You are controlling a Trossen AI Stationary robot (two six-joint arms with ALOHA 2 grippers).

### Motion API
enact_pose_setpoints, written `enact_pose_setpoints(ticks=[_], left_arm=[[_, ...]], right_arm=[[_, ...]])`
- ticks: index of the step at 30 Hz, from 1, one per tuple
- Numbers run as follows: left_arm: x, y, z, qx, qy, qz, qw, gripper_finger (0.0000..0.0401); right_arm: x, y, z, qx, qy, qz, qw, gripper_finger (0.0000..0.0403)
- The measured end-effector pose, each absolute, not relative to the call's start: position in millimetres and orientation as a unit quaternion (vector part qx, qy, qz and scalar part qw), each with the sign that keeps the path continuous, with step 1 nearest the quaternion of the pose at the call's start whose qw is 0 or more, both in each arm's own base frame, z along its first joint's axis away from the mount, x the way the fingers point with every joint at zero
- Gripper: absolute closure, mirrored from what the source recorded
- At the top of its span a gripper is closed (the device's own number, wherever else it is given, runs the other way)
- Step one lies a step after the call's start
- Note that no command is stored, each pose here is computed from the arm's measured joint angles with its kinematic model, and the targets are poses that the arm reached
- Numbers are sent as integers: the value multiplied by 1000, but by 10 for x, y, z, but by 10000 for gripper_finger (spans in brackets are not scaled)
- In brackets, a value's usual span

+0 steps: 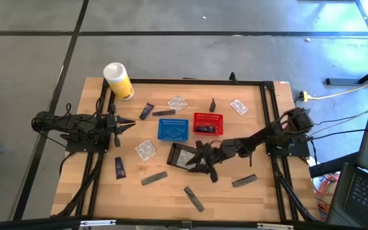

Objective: Pick & Place Travel size toiletries
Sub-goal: Adjust the black bin

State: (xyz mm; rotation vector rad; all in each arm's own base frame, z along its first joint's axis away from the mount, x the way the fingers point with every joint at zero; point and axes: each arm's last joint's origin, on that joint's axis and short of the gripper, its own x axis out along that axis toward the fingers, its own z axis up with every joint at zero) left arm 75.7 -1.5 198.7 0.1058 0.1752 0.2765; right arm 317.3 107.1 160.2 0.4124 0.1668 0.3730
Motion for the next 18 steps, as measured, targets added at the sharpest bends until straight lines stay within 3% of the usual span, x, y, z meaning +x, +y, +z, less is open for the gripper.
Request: enact_pose_setpoints(ticks=[6, 9, 18], left_arm=[[757, -15, 1987, 53, 87, 138, 985, 365], [757, -15, 1987, 53, 87, 138, 985, 366], [757, -15, 1986, 53, 87, 138, 985, 364]], right_arm=[[3403, 1319, 1758, 111, 270, 96, 952, 341], [3446, 1419, 1891, 87, 315, 77, 942, 388], [3410, 1673, 2030, 79, 323, 105, 937, 399]])
